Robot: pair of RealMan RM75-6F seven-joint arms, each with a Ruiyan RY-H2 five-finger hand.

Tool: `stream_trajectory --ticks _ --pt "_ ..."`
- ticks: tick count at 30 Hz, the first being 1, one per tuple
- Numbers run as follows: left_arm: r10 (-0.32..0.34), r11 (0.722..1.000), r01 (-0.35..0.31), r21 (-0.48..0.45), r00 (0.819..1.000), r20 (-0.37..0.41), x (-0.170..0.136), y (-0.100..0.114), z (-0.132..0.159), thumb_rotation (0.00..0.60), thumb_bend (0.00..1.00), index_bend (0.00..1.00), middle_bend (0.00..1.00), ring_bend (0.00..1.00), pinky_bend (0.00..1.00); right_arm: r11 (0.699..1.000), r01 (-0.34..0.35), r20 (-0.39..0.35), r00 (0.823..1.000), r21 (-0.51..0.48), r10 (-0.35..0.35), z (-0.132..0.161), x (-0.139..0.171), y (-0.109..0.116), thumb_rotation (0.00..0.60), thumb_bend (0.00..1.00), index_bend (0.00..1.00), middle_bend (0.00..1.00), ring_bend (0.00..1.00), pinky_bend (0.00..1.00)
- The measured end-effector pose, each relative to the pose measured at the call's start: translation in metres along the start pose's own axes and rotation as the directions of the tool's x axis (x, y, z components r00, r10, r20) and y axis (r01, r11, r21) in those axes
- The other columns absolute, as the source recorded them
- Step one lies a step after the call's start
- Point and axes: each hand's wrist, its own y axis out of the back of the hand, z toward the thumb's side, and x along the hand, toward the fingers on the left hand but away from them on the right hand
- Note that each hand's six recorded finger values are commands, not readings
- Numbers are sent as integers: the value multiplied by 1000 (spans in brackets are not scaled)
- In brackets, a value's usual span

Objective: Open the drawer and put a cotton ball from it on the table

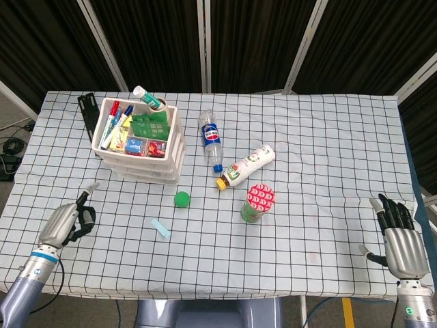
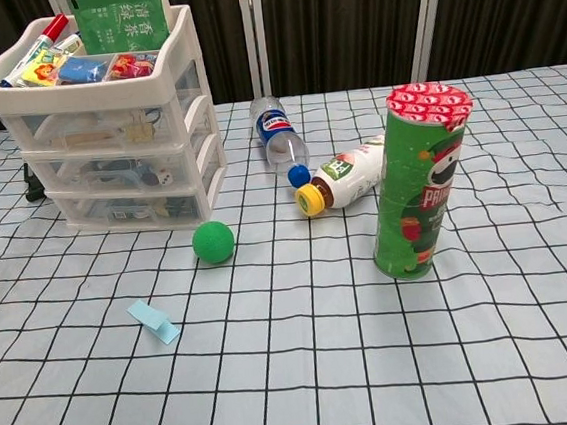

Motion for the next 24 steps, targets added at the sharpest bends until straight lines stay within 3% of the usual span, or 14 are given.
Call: stream_trajectory --ticks 7,15,24 --pt "-93 992 95 -80 995 25 44 -13 16 600 1000 0 761 717 593 1000 -19 6 1000 -18 19 -3 -2 -2 600 38 0 0 0 0" --pt "-103 985 108 -135 994 45 72 -24 36 600 1000 0 764 722 597 999 -24 13 1000 -35 24 -7 -4 -2 600 38 0 0 0 0" --pt "-126 984 133 -117 990 61 84 -28 49 600 1000 0 764 722 596 999 -29 14 999 -45 30 -9 -6 -2 600 38 0 0 0 0"
